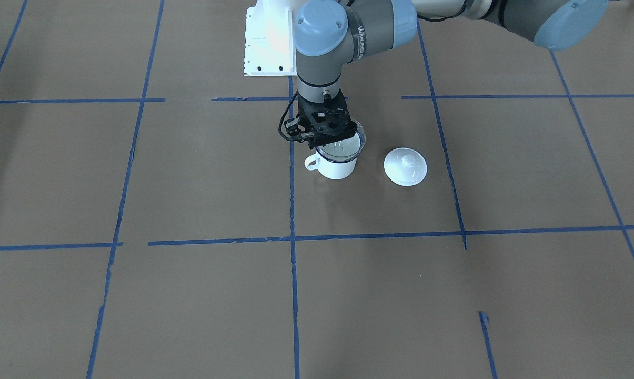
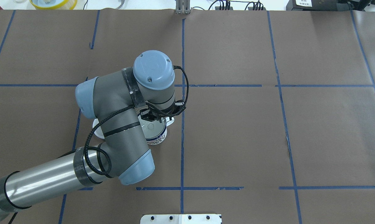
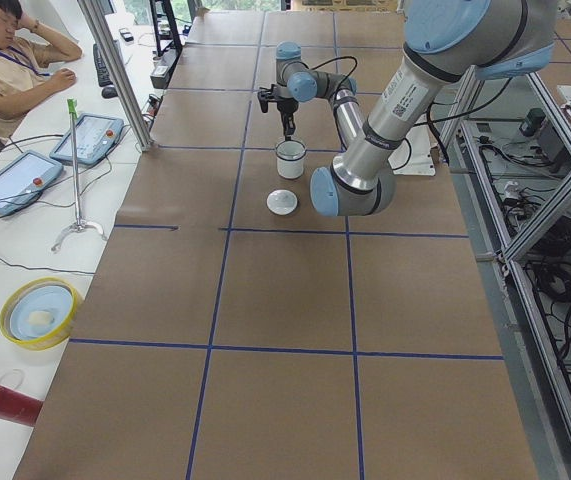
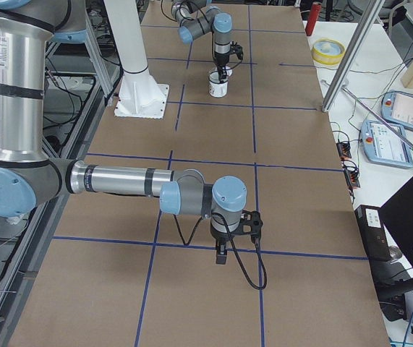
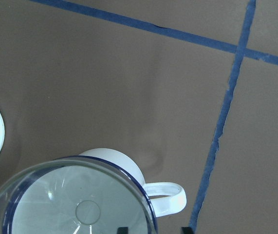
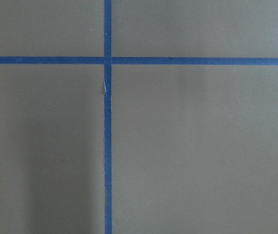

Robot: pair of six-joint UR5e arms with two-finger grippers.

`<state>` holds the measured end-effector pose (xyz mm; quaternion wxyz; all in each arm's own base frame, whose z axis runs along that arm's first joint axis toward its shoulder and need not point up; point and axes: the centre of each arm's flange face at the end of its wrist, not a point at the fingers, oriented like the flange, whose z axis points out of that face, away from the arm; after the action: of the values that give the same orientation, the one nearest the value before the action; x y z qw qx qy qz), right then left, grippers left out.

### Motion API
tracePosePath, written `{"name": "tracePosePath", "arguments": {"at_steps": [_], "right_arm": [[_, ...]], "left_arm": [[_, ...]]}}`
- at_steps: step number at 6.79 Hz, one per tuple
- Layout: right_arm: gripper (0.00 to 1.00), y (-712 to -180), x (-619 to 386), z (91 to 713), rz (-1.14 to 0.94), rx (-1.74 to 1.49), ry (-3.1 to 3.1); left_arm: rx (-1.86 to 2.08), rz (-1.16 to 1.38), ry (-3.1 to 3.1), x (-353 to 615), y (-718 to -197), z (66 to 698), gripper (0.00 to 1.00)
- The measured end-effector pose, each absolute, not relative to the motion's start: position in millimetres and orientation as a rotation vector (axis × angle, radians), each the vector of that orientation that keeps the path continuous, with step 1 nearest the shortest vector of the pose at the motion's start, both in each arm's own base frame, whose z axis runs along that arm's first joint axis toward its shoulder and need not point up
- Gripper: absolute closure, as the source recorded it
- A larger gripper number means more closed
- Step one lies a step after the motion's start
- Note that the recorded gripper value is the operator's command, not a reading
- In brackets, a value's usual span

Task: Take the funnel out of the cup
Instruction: 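Close the left gripper on the funnel stem and lift it out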

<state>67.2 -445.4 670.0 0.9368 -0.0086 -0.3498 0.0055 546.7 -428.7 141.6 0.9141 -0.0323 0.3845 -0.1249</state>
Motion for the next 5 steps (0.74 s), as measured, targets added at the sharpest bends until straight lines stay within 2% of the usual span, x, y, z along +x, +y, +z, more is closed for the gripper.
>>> {"name": "tracePosePath", "arguments": {"at_steps": [2, 5], "right_arm": [[0.00, -445, 67, 670, 0.011, -0.018, -0.715], [0.00, -445, 67, 670, 0.011, -0.018, -0.715]], "left_arm": [[-0.059, -0.254, 0.807, 539, -425, 131, 1.00], [-0.030, -0.270, 0.824, 474, -402, 80, 1.00]]}}
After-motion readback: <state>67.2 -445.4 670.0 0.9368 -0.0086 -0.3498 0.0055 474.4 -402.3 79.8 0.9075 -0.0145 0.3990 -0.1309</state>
